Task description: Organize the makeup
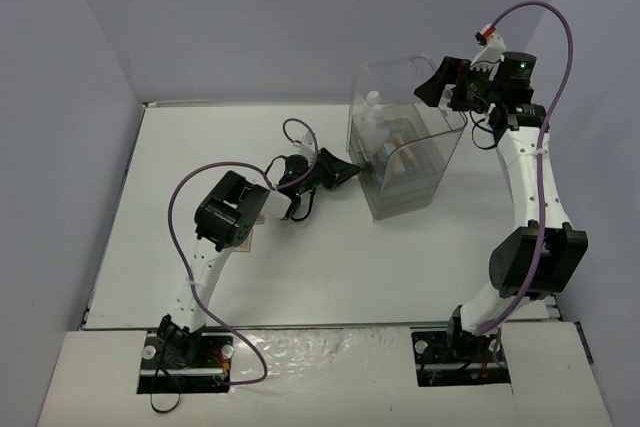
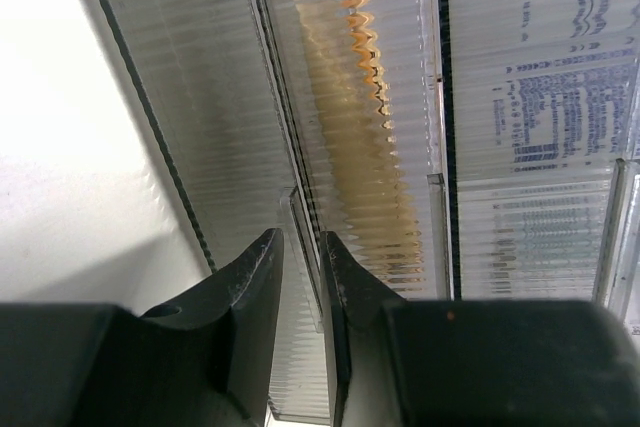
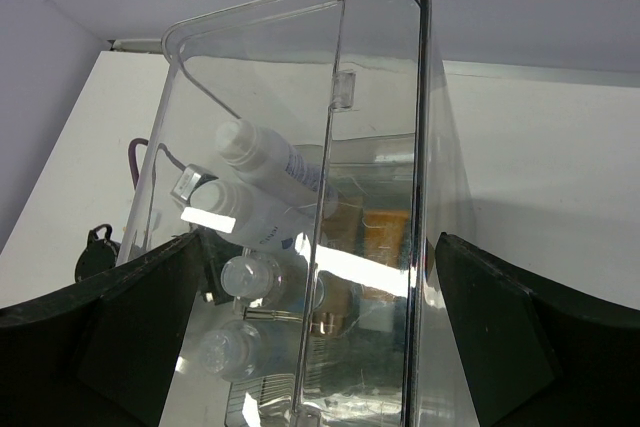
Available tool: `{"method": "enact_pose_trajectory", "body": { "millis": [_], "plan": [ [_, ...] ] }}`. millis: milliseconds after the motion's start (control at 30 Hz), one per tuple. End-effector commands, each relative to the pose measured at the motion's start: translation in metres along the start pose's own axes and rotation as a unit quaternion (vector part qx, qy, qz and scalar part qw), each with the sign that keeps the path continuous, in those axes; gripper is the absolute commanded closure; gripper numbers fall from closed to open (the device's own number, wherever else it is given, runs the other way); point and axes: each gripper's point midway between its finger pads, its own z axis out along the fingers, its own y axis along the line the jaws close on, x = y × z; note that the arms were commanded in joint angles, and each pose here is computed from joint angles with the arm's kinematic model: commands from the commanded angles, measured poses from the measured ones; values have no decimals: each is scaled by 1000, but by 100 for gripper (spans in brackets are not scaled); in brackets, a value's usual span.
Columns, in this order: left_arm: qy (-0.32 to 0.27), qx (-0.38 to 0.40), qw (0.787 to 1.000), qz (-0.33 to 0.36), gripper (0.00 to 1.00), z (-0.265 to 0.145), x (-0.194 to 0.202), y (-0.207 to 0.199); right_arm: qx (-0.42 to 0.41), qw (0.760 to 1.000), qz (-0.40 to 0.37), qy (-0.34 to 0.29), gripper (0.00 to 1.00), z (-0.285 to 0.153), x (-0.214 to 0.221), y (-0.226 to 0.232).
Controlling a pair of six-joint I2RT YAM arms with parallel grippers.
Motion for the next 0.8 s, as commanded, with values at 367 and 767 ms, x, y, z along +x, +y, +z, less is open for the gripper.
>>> {"method": "enact_pose_trajectory", "body": {
  "millis": [367,767],
  "plan": [
    [-19,114,993,37,100,-1,-10,-77,-12,1000,-7,0,5,3,3,9],
    [-24,75,996,40,100,-41,-26,-65,20,1000,-6,-6,5,3,2,-2]
  ]
}}
